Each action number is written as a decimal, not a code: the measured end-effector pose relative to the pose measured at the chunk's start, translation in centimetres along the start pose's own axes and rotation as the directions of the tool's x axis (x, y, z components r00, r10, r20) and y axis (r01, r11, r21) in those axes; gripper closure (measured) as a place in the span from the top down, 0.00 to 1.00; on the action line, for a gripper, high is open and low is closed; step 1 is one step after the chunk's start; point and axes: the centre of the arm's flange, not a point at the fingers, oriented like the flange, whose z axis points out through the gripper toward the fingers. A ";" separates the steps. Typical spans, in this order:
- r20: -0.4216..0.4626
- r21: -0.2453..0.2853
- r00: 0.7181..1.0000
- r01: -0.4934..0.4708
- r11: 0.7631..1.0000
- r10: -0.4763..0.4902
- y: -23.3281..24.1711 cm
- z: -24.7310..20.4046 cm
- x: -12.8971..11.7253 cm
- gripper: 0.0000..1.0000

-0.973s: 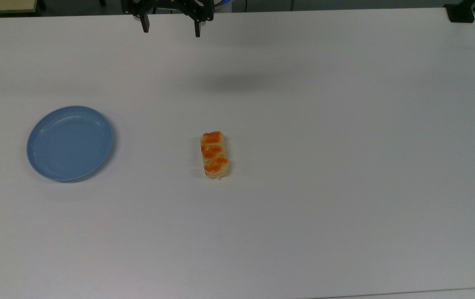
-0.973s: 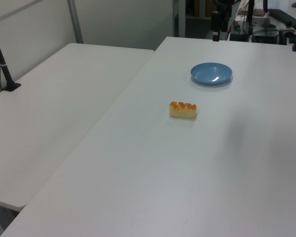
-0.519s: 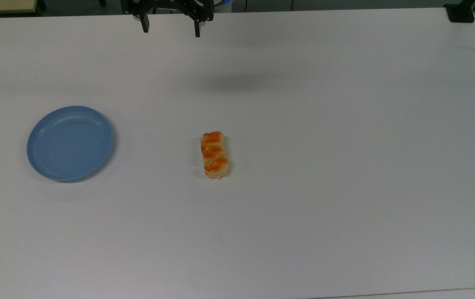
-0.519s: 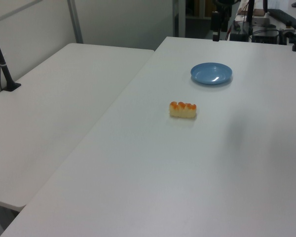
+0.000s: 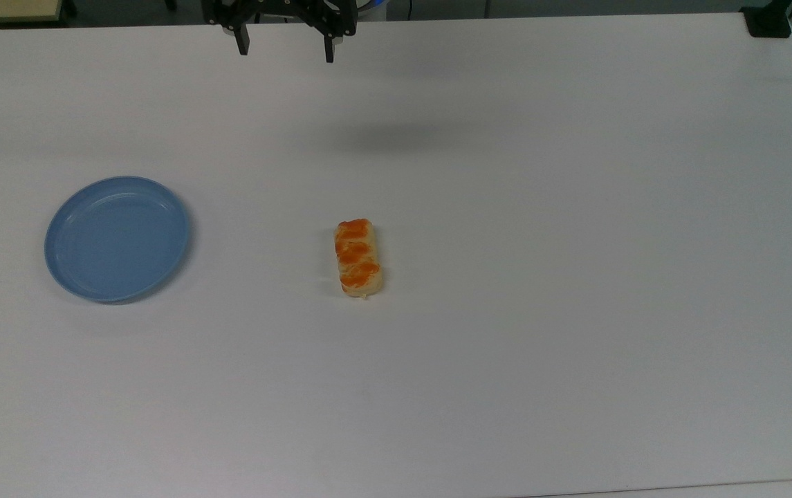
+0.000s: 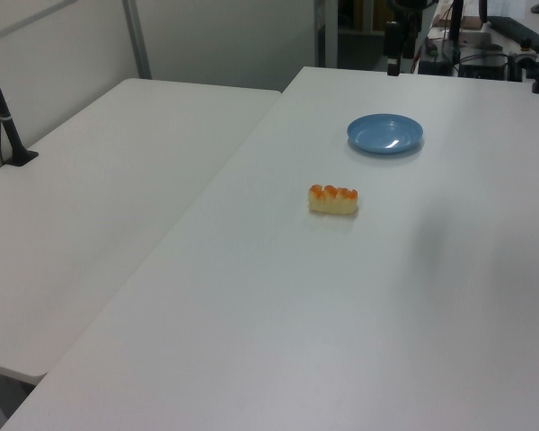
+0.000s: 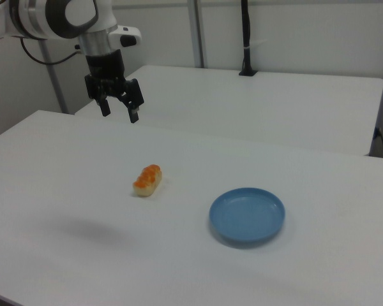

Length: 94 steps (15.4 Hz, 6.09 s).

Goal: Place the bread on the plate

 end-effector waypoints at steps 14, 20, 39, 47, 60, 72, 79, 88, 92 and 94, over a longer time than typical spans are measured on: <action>-0.017 0.008 0.996 0.084 0.996 -0.084 -5.7 9.7 5.4 1.00; 0.018 0.008 0.992 0.126 0.992 -0.126 -9.0 18.7 8.0 1.00; -0.013 -0.029 0.989 0.149 0.988 -0.149 -9.7 27.0 10.7 1.00; 0.010 -0.031 0.991 0.135 0.990 -0.134 -8.6 28.5 10.7 0.96; 0.048 -0.054 0.987 0.157 0.986 -0.155 -0.5 23.1 11.0 0.36; 0.020 -0.112 0.981 0.192 0.975 -0.191 26.3 27.1 8.8 0.39; 0.012 -0.117 0.982 0.187 0.975 -0.187 25.9 30.2 9.6 0.63; -0.088 -0.129 0.987 0.120 0.984 -0.132 21.1 24.3 11.6 1.00; -0.081 -0.095 0.995 0.050 0.994 -0.058 11.5 18.7 11.8 1.00; -0.084 -0.077 0.996 -0.018 0.997 0.011 5.9 15.3 11.0 1.00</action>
